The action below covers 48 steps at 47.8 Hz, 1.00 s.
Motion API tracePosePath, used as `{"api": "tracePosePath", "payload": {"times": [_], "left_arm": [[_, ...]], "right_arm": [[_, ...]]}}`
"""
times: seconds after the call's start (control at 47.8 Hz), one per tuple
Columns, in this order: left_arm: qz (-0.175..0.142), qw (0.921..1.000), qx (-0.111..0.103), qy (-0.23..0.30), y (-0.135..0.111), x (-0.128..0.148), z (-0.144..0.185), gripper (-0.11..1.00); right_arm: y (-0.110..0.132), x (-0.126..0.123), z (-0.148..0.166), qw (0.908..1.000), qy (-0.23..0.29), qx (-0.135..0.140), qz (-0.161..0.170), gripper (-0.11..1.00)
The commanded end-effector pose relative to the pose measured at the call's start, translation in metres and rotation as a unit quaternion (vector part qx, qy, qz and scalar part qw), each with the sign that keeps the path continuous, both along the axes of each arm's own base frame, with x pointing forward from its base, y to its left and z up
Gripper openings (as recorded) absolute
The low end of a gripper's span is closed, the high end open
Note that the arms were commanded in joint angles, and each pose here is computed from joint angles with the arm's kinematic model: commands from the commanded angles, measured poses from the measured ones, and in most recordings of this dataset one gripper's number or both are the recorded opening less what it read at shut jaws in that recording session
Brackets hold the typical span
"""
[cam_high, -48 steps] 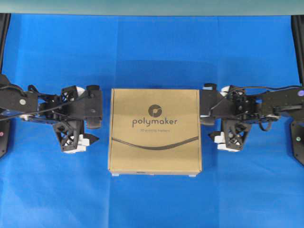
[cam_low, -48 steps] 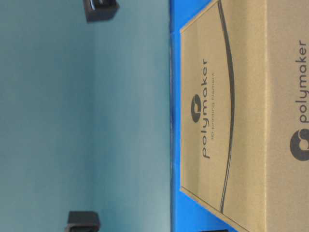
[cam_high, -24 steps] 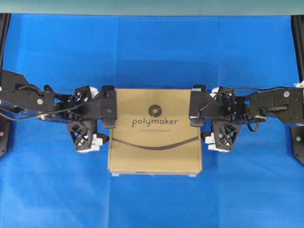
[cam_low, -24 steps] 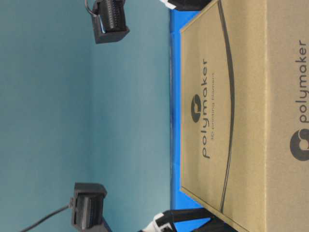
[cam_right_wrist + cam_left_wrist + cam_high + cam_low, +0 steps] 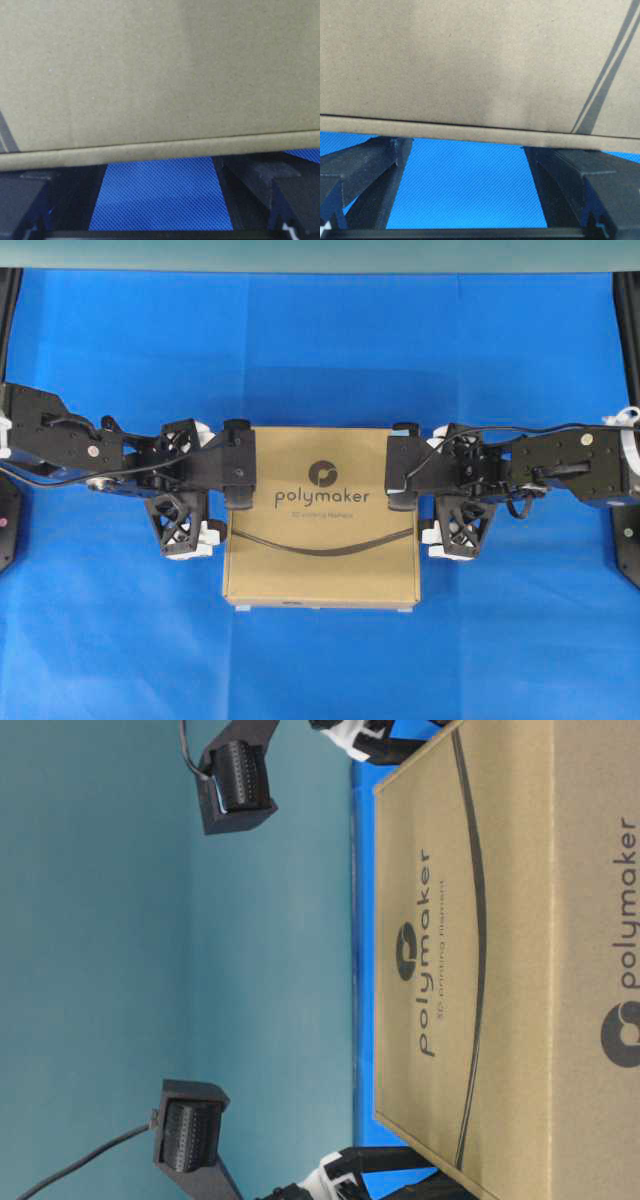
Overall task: Lift up the cardboard box by clamping it between your arms.
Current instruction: 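Press both grippers inward against opposite sides of the box, then squeeze the box between both grippers and raise it upward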
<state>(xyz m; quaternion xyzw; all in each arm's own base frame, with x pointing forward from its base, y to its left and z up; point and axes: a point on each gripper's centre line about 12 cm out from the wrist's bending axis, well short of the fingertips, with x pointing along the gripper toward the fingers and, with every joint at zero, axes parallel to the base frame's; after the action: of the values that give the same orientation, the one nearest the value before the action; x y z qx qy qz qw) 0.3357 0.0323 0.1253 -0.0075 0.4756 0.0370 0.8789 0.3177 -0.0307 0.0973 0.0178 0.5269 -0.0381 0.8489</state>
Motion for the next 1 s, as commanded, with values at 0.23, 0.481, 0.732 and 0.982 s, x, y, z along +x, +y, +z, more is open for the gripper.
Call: {"api": "tracePosePath", "payload": {"times": [0.23, 0.481, 0.732, 0.982], "left_arm": [[0.004, 0.9997, 0.001, -0.025, 0.003, 0.016, 0.027, 0.85], [0.004, 0.9989, 0.004, -0.046, 0.003, 0.019, 0.066, 0.85], [-0.005, 0.9987, 0.013, -0.049, 0.003, 0.018, 0.103, 0.85], [-0.025, 0.9986, 0.028, -0.037, 0.004, 0.026, 0.139, 0.85]], "right_arm": [[-0.001, 0.019, 0.035, 0.999, -0.043, 0.002, -0.008, 1.0], [0.0, 0.022, 0.067, 0.9998, -0.021, 0.002, -0.005, 1.0], [0.0, 0.024, 0.114, 0.9993, -0.038, -0.001, -0.003, 1.0], [0.004, 0.02, 0.151, 0.9998, -0.022, 0.0, 0.002, 1.0]]}}
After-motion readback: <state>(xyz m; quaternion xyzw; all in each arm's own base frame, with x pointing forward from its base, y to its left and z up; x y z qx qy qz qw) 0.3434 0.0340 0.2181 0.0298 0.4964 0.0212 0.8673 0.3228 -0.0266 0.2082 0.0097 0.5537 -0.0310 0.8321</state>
